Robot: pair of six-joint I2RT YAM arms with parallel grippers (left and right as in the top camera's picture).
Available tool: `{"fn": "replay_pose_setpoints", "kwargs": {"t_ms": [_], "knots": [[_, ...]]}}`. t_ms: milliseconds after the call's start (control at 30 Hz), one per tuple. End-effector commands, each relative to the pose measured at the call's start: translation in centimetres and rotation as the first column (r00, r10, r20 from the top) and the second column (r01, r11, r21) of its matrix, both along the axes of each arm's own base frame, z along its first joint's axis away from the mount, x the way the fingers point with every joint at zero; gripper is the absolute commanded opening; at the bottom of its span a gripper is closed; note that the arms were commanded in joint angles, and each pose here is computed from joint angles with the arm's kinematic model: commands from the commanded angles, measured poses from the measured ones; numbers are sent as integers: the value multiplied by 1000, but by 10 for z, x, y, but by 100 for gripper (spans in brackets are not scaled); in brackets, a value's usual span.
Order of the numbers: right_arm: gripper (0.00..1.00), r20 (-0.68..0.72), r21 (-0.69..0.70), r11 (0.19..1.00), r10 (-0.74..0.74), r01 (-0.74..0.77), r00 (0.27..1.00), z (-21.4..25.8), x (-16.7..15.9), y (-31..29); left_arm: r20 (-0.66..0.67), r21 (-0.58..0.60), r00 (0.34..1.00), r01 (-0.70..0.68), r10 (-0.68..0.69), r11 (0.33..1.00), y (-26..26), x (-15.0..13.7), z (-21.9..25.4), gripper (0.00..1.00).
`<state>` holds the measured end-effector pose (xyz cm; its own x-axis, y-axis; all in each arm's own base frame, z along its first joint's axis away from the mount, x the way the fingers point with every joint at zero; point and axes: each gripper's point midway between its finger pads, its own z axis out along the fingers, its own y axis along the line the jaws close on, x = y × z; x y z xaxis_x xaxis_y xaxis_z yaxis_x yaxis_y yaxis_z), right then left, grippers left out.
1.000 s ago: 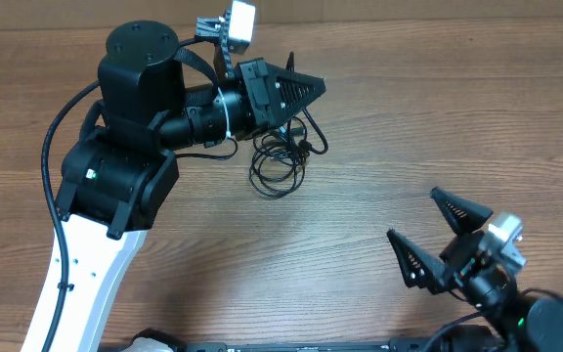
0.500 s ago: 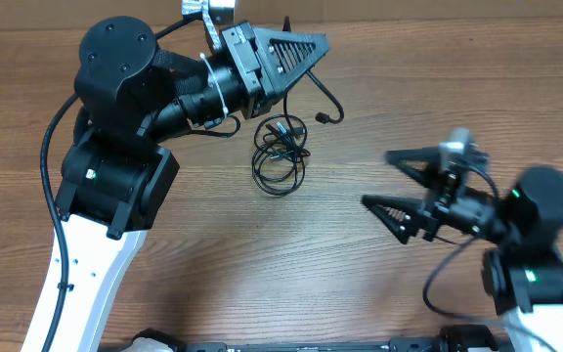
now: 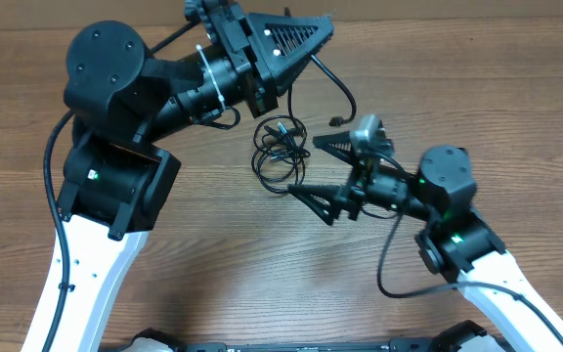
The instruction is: Untangle cables
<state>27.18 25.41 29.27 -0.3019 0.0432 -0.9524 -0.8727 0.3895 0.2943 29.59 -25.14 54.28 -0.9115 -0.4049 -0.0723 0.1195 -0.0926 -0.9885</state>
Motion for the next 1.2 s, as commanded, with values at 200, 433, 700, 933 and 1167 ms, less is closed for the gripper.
{"fn": "replay_pose_setpoints", "kwargs": {"t_ms": [200,433,700,933,1167], "knots": [[100,34,-36,969,-244,246,969,11,76,0,7,-20,999,41,-41,999,-8,-16,10,4],[98,35,-69,939,-334,336,942,-1,97,-6,-6,-26,999,43,-43,999,-8,-16,10,4],[58,18,-66,942,-328,328,945,-3,96,-3,-8,-24,999,43,-43,999,-8,-16,10,4],[30,-61,-33,941,-337,336,939,-3,96,-3,-29,-17,999,33,-34,999,-8,-13,6,4],[4,-179,32,936,-339,350,924,4,93,-4,-11,15,999,-36,36,999,-4,-2,-1,4]]}}
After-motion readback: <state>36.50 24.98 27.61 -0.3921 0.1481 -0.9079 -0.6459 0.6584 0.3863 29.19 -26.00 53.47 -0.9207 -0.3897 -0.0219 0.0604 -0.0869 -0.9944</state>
